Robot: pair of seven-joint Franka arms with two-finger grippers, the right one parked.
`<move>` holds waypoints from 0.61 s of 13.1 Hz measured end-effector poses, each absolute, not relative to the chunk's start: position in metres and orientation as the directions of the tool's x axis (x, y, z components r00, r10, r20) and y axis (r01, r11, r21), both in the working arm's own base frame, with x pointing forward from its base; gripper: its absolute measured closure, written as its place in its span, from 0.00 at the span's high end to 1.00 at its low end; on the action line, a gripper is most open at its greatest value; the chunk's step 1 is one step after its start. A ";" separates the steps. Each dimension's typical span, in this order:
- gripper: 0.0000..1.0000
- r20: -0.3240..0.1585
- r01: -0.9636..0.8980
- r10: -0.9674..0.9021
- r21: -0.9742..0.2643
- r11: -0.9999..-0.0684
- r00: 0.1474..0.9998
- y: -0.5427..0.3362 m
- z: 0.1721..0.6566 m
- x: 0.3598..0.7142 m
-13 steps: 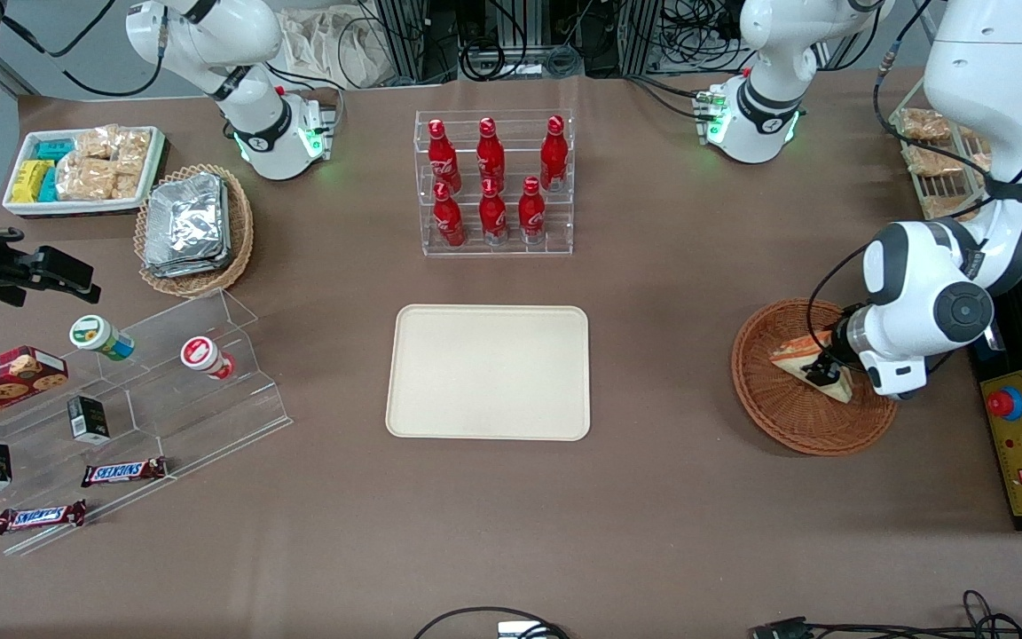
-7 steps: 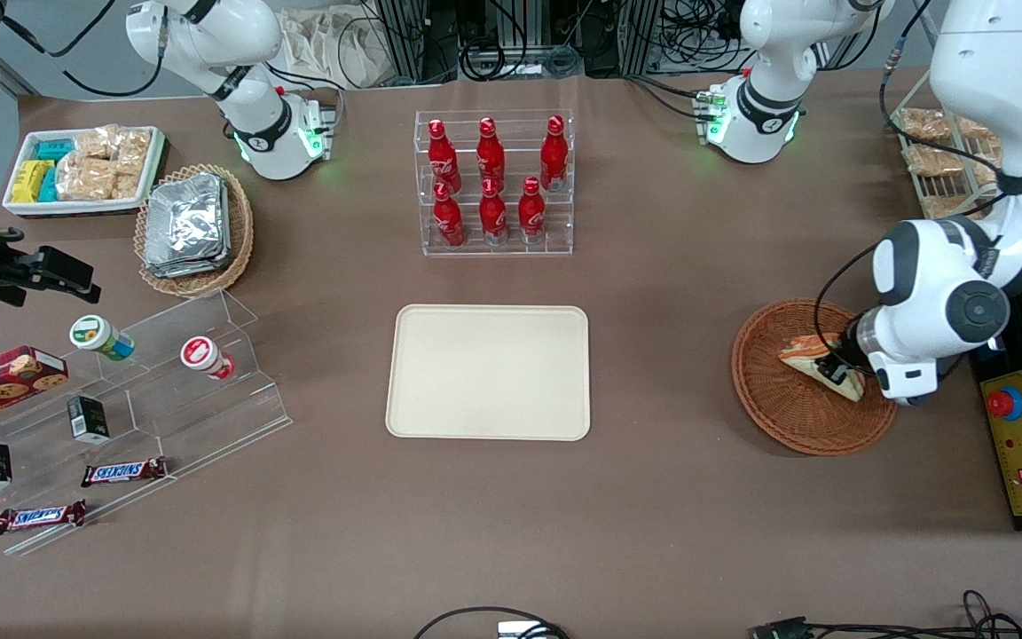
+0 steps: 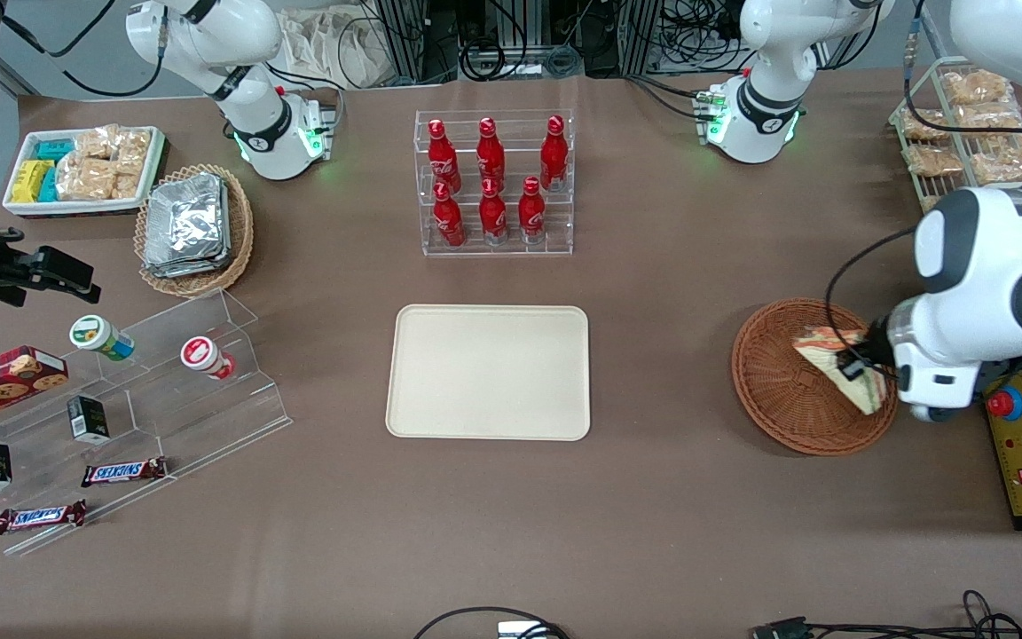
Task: Place sandwich from basket to tray
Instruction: 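Lift the sandwich and carry it toward the cream tray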
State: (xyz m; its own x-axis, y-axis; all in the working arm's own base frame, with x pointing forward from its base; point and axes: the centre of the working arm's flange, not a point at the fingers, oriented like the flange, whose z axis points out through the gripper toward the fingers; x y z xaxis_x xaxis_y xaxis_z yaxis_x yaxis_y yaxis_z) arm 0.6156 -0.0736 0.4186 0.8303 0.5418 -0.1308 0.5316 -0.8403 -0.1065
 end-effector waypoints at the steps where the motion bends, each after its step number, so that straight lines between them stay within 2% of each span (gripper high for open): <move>1: 0.19 -0.136 0.486 0.493 -0.087 -0.870 0.859 -0.108 0.426 0.615; 3: 0.19 -0.172 0.382 0.387 -0.063 -0.922 0.906 -0.179 0.411 0.611; 6: 0.19 -0.231 0.241 0.240 -0.022 -0.970 0.943 -0.281 0.361 0.607; 7: 0.19 -0.220 0.202 0.198 -0.005 -0.979 0.955 -0.307 0.343 0.608; 8: 0.19 -0.185 0.162 0.157 0.012 -0.987 0.970 -0.332 0.327 0.610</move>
State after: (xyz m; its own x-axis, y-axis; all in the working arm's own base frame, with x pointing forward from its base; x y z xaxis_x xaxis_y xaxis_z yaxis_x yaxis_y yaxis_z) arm 0.6102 -0.3320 0.3272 0.9700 0.1574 -0.1852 0.1624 -0.9866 0.0125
